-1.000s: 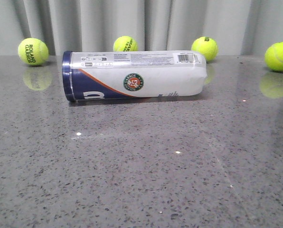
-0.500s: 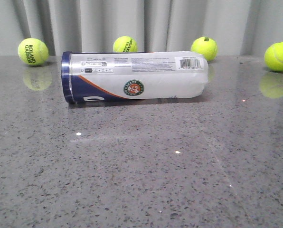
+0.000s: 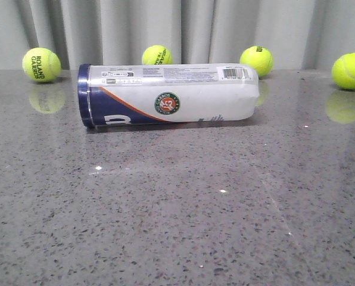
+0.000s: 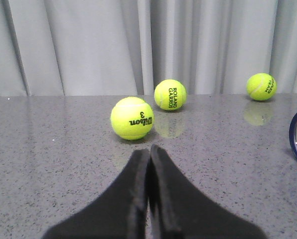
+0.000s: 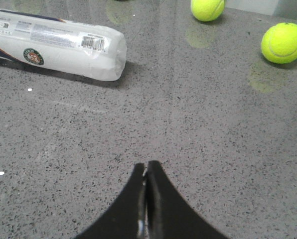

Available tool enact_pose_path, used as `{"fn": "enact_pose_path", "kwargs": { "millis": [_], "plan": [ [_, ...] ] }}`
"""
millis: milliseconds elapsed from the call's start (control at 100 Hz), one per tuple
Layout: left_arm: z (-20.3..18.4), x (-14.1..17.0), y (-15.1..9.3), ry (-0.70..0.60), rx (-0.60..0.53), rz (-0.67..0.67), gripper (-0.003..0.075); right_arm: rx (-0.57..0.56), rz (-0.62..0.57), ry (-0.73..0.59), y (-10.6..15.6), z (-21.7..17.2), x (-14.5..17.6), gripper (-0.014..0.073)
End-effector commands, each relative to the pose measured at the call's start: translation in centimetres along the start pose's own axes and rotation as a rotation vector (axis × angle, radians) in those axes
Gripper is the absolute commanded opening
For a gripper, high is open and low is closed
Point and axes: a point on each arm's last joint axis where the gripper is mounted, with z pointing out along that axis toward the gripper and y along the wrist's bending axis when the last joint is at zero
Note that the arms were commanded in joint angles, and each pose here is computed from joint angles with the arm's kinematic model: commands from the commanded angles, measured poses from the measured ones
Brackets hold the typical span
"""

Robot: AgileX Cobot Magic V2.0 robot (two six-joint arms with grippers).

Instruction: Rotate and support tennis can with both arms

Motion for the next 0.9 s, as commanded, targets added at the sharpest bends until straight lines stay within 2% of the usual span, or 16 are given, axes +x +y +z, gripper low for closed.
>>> {"fn": "enact_pose_path", "kwargs": {
  "millis": [0,110,220,420,610,680,750,890],
  "plan": [
    [-0.7,-3.0,0.1,-0.178,-0.005,-0.019,-0.002,-0.001,-0.012,-0.104,0.0,-0.3,-1.4,-0.0067],
    [-1.1,-5.1,0.1,-0.22,-0.003,-0.019,-0.002,-0.003,-0.012,-0.113,0.1,-0.3,-1.5,-0.0067],
    [-1.0,-7.1,0.1,-0.176,0.007,-0.018,-0.002,-0.002,-0.012,-0.107,0.0,-0.3,-1.4,-0.0067],
    [1.2,-9.6,-0.1,0.01,0.026,-0.027,-0.002,-0.002,-0.012,-0.107,0.0,-0.3,-1.4,-0.0067],
    [4.9,-11.4,-0.4,0.207,0.059,-0.122,-0.0013,-0.002,-0.012,-0.107,0.0,-0.3,-1.4,-0.0067],
    [6.2,-12.0,-0.5,0.232,0.066,-0.167,0.0034,-0.002,-0.012,-0.107,0.0,-0.3,-1.4,-0.0067],
    [7.5,-12.5,-0.5,0.252,0.066,-0.165,0.0122,-0.002,-0.012,-0.107,0.0,-0.3,-1.4,-0.0067],
    [9.7,-12.9,-0.6,0.301,0.065,-0.164,0.037,-0.002,-0.012,-0.107,0.0,-0.3,-1.4,-0.0067]
  ]
}}
